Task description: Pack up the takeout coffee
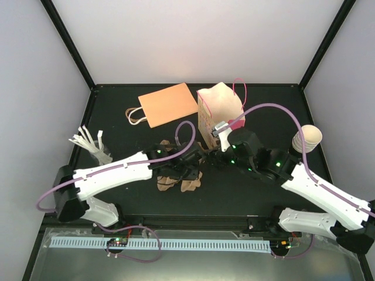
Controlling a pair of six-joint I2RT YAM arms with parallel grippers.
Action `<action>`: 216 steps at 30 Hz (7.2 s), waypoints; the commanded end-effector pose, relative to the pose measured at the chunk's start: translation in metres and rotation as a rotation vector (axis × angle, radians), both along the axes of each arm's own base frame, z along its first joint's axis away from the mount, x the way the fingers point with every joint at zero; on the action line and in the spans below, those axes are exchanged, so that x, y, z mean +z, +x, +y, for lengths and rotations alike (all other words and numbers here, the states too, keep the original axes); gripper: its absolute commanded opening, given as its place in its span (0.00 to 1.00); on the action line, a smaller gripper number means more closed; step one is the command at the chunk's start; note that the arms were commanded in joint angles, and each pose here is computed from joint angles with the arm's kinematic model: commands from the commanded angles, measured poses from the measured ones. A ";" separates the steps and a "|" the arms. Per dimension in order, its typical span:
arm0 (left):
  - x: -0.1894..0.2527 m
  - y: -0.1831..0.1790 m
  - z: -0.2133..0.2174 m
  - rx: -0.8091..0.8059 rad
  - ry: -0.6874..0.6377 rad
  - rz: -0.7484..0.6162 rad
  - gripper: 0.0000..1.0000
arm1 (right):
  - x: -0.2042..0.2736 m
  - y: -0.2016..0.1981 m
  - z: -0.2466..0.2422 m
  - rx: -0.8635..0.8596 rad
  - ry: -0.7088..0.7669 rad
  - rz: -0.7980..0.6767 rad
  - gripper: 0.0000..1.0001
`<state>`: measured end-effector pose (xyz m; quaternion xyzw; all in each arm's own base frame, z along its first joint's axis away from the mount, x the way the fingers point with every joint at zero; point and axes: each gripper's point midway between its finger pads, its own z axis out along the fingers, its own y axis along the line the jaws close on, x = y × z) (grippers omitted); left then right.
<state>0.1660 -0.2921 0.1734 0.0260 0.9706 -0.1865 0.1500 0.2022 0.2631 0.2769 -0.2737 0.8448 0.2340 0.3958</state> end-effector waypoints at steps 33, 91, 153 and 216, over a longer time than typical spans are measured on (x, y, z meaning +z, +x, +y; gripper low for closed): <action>-0.039 0.034 0.101 0.089 0.088 -0.051 0.90 | -0.037 -0.027 -0.020 0.046 -0.009 0.056 0.82; 0.004 0.042 0.126 -0.009 0.022 -0.130 0.99 | -0.069 -0.025 -0.014 0.067 -0.079 0.095 0.86; 0.008 0.032 0.109 -0.059 -0.128 -0.239 0.88 | -0.152 -0.051 -0.004 0.601 -0.441 -0.031 0.97; 0.012 0.046 0.117 -0.144 -0.156 -0.285 0.89 | -0.230 -0.020 0.004 0.699 -0.655 0.154 0.56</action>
